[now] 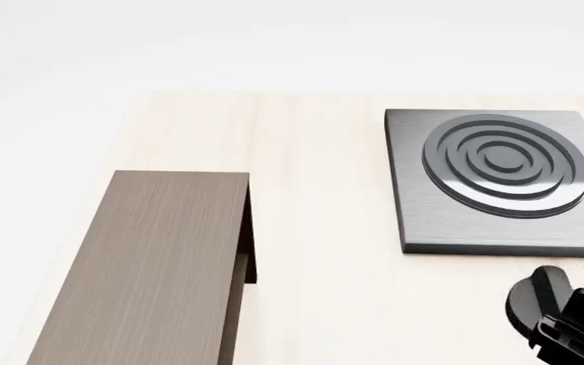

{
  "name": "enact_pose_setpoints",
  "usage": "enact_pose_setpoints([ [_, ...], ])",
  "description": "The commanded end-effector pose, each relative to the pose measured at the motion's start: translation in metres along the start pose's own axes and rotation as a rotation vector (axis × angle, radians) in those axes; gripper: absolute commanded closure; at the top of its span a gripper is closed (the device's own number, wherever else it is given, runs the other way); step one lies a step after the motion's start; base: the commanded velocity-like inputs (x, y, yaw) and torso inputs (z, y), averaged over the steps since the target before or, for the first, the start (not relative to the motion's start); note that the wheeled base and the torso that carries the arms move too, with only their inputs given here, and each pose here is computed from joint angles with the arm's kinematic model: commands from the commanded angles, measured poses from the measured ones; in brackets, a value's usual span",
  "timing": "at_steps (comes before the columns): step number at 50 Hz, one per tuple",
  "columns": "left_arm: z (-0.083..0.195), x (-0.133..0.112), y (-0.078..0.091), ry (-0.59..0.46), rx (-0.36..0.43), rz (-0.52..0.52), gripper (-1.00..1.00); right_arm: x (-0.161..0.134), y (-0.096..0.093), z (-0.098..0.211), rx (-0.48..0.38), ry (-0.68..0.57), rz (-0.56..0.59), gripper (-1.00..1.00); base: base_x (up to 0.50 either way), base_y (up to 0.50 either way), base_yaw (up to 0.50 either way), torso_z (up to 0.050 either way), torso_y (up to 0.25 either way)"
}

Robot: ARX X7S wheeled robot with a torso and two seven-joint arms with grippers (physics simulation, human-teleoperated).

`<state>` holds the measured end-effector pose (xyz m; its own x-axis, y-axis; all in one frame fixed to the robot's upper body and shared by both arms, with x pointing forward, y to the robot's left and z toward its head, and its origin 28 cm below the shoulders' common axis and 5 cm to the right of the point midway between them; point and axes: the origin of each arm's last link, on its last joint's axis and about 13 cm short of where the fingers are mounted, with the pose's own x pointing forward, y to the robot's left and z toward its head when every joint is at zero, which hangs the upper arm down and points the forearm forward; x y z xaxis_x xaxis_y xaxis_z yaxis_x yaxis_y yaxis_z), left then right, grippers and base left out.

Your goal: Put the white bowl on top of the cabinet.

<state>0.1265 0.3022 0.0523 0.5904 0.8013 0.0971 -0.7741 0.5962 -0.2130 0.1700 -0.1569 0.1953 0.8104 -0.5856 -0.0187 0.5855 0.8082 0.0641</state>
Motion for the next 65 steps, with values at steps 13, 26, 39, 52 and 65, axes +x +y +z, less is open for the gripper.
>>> enact_pose_setpoints([
  [13,-0.002,0.000,0.000,0.006,0.003,0.002,-1.00,0.000,-0.031,0.006,0.058,0.124,-0.152,-1.00,0.00,0.00,0.00,0.000,0.000],
  [26,-0.002,0.000,0.000,0.005,0.005,-0.001,-1.00,-0.002,-0.070,-0.001,0.158,0.150,-0.358,-1.00,0.00,0.00,0.00,0.000,0.000],
  [39,-0.002,0.000,-0.001,0.007,0.006,-0.002,-1.00,-0.005,-0.097,-0.009,0.259,0.203,-0.519,-1.00,0.00,0.00,0.00,0.000,0.000],
  [52,-0.003,0.000,-0.001,0.009,0.006,-0.003,-1.00,-0.007,-0.116,-0.014,0.337,0.234,-0.645,-1.00,0.00,0.00,0.00,0.000,0.000],
  [65,-0.004,0.000,-0.001,0.011,0.005,-0.003,-1.00,-0.008,-0.115,-0.014,0.357,0.293,-0.694,-1.00,0.00,0.00,0.00,0.000,0.000],
])
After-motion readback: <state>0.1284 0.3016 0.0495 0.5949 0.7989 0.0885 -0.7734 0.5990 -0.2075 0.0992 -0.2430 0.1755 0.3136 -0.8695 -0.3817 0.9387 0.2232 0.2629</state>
